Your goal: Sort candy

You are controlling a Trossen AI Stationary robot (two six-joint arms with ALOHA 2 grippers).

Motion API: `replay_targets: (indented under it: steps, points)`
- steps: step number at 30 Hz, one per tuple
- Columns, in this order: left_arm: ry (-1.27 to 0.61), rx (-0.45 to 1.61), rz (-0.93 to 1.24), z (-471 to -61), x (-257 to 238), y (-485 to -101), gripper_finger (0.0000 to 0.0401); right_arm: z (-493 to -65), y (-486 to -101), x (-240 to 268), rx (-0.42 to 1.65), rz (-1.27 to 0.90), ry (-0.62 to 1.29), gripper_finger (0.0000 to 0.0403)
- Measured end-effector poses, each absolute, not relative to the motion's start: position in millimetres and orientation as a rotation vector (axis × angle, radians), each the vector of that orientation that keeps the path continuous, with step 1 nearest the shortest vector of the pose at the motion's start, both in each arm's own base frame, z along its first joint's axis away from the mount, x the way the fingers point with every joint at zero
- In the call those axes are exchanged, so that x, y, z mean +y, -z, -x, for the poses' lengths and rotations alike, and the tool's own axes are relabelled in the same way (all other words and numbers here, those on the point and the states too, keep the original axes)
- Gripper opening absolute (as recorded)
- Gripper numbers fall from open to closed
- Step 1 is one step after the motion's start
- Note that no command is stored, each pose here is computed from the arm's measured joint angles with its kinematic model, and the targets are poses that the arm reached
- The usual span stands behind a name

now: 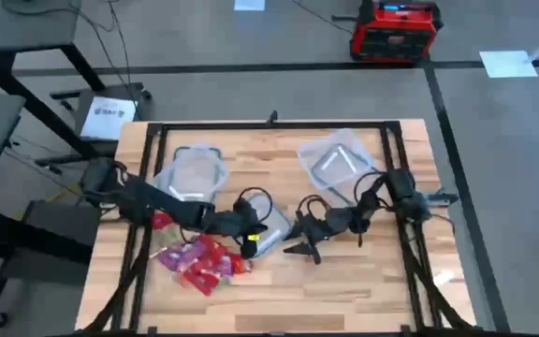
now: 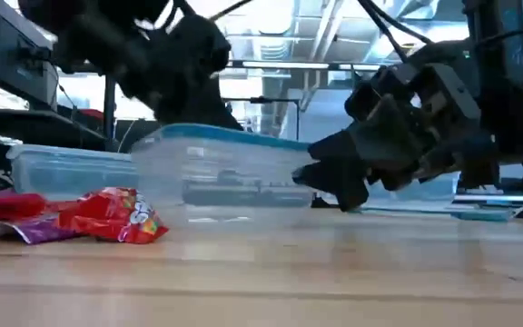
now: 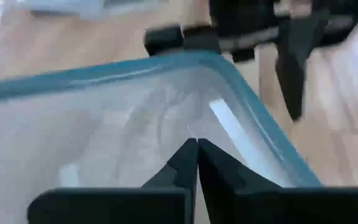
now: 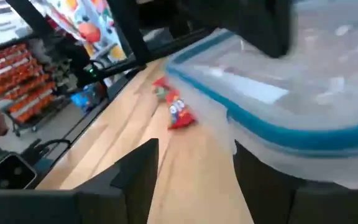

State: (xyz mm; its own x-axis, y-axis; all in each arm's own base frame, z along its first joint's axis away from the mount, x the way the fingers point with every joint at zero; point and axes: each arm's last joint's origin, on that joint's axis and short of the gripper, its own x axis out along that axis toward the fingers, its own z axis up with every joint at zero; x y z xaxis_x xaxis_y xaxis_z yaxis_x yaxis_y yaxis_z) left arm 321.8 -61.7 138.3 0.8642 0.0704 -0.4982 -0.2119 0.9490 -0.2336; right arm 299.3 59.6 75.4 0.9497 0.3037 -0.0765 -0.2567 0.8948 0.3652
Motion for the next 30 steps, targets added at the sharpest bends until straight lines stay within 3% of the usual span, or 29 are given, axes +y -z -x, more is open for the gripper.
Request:
replay_targets:
  steps: [7,13,19,24,30]
  points:
    - [-0.101,0.507,0.295,-332,-59,-115,0.0000,-304,-80,61,0.109,-0.426,-0.341,0.0191]
    - [-0.074,0.509,0.275,-333,-61,-113,0.0000,-316,-96,67,0.102,-0.526,-0.626,0.0191]
    - [-0.033,0.496,0.258,-335,-63,-122,0.0000,-314,-96,72,0.199,-0.611,-0.753,0.0189]
    - [-0.006,0.507,0.233,-341,-68,-173,0.0000,-308,-127,82,0.165,-0.561,-0.784,0.0174]
    - [-0.025,0.601,0.158,-321,-68,-267,0.0000,-311,-171,78,0.277,-0.305,-0.506,0.0152]
